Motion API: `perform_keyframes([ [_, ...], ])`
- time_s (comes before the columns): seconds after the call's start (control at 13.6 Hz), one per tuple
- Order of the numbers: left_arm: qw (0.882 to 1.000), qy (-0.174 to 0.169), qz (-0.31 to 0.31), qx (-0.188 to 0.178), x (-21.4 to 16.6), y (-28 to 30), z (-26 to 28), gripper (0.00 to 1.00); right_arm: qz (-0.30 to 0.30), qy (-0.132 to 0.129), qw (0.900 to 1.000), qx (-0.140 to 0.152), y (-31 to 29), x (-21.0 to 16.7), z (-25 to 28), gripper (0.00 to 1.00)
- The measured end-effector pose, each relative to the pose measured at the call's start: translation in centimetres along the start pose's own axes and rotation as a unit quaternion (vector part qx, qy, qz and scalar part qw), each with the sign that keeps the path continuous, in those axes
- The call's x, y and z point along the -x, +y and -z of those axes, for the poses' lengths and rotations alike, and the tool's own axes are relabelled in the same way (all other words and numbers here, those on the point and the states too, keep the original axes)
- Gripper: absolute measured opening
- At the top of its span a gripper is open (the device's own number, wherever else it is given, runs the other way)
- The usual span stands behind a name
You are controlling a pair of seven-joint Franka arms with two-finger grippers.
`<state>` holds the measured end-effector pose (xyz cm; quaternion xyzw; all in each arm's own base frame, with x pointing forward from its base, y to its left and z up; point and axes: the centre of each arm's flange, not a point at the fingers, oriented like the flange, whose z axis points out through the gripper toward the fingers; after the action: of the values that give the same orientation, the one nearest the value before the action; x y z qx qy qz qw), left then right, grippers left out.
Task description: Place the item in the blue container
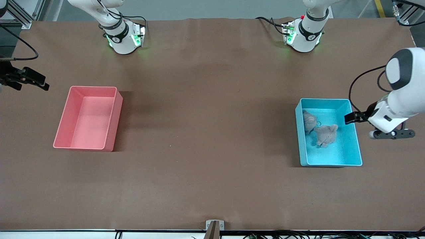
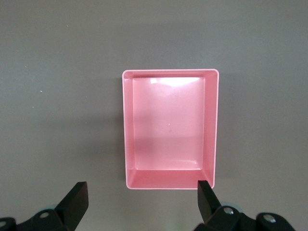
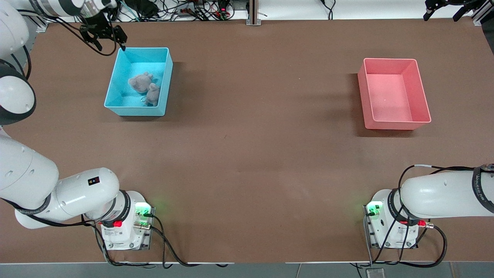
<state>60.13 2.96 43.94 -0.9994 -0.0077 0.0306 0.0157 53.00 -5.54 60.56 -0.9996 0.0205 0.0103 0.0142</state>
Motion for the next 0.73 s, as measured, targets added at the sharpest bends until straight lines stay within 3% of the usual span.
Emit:
perform_keyframes([
  [0.73,0.999,0.046,0.016,0.012,2.6,0.1,14.3,1.0,0.011,0.002,1.0,0.018,-0.5,-0.1,0.1,1.0],
])
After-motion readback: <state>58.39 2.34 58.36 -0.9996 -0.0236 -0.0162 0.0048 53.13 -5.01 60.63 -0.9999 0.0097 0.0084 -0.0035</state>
